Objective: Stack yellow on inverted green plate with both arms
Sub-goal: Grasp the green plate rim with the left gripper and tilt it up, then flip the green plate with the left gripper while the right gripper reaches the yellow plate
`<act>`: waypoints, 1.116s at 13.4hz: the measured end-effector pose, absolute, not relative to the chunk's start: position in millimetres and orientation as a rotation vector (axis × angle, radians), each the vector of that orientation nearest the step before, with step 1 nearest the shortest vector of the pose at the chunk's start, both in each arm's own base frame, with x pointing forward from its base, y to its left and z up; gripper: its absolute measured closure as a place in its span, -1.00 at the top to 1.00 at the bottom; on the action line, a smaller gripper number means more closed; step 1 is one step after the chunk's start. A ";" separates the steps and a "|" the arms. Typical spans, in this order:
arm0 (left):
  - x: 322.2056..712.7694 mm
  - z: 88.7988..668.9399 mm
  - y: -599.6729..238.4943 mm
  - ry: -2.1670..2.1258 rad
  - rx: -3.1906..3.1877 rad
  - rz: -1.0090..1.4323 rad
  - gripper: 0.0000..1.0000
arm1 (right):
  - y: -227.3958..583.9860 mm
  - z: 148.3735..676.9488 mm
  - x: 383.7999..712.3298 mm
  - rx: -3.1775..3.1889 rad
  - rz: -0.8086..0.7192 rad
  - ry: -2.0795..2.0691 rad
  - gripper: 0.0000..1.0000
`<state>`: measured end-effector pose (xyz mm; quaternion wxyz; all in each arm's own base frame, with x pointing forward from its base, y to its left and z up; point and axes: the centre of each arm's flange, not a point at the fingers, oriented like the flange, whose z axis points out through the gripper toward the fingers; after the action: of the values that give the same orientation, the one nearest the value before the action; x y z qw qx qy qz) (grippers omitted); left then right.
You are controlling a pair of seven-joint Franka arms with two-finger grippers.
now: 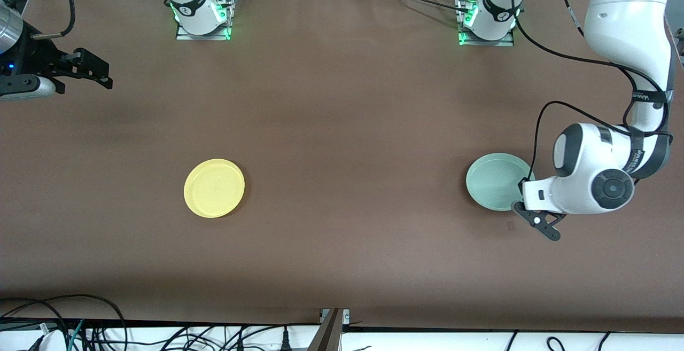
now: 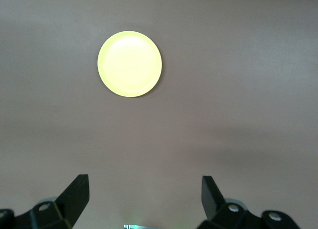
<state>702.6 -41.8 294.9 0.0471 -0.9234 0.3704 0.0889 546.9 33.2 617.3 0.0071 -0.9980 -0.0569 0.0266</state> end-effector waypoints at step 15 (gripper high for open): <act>583.1 297.5 -392.2 0.894 -2.015 -0.046 -0.92 | 43.9 429.4 611.4 -3.119 0.157 -0.204 1.00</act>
<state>583.1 -392.2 297.5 0.4516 -0.8154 0.3616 -0.0186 611.4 43.9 429.4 0.0062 -0.9966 -0.0652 0.0503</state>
